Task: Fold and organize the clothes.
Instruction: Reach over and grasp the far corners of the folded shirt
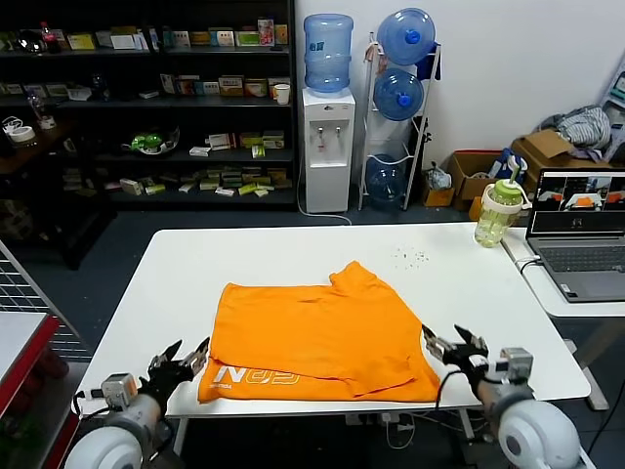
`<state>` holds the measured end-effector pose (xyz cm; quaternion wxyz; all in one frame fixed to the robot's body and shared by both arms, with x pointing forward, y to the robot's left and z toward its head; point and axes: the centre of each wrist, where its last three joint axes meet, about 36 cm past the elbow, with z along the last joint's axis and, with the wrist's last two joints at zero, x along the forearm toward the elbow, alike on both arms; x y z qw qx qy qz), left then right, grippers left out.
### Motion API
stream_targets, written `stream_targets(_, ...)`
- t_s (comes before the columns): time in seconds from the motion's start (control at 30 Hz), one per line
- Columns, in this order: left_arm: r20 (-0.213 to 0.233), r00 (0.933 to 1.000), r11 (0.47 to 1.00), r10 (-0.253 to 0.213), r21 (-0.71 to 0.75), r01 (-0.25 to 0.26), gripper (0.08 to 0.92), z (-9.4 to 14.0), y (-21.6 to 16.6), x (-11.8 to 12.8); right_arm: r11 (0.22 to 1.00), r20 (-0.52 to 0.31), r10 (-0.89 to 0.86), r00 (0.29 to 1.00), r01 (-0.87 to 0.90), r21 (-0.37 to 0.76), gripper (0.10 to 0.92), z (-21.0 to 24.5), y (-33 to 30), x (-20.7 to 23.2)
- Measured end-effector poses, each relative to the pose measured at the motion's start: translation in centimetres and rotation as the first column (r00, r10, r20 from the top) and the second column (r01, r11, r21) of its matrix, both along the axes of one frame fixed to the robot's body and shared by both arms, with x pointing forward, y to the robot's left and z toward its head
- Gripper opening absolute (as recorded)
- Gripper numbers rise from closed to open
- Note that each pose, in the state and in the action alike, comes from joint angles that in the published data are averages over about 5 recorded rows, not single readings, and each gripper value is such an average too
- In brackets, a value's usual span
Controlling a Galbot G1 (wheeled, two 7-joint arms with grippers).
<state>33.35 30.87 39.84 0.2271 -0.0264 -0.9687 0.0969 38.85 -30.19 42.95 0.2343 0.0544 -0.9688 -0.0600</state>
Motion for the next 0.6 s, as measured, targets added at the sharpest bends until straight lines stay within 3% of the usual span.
stream_targets(0.17,0.042,0.9991,1.000,-0.009,-0.015,0.010,0.810,-0.4,0.0,4.6,1.000,0.033,0.012,0.999,-0.013,0.022,0.822,-0.6,2.1,6.4)
stream_targets(0.37,0.056,0.9979,0.999,-0.032,-0.029,0.034,0.822,-1.8,-0.5,10.4,0.999,0.021,0.038,0.999,-0.038,0.018,0.823,-2.0,5.1,13.8)
stream_targets(0.6,0.032,0.9984,0.998,-0.048,-0.031,0.049,0.823,-3.9,-0.9,16.1,0.998,-0.033,0.062,0.998,-0.062,0.000,0.823,-3.4,7.7,20.0)
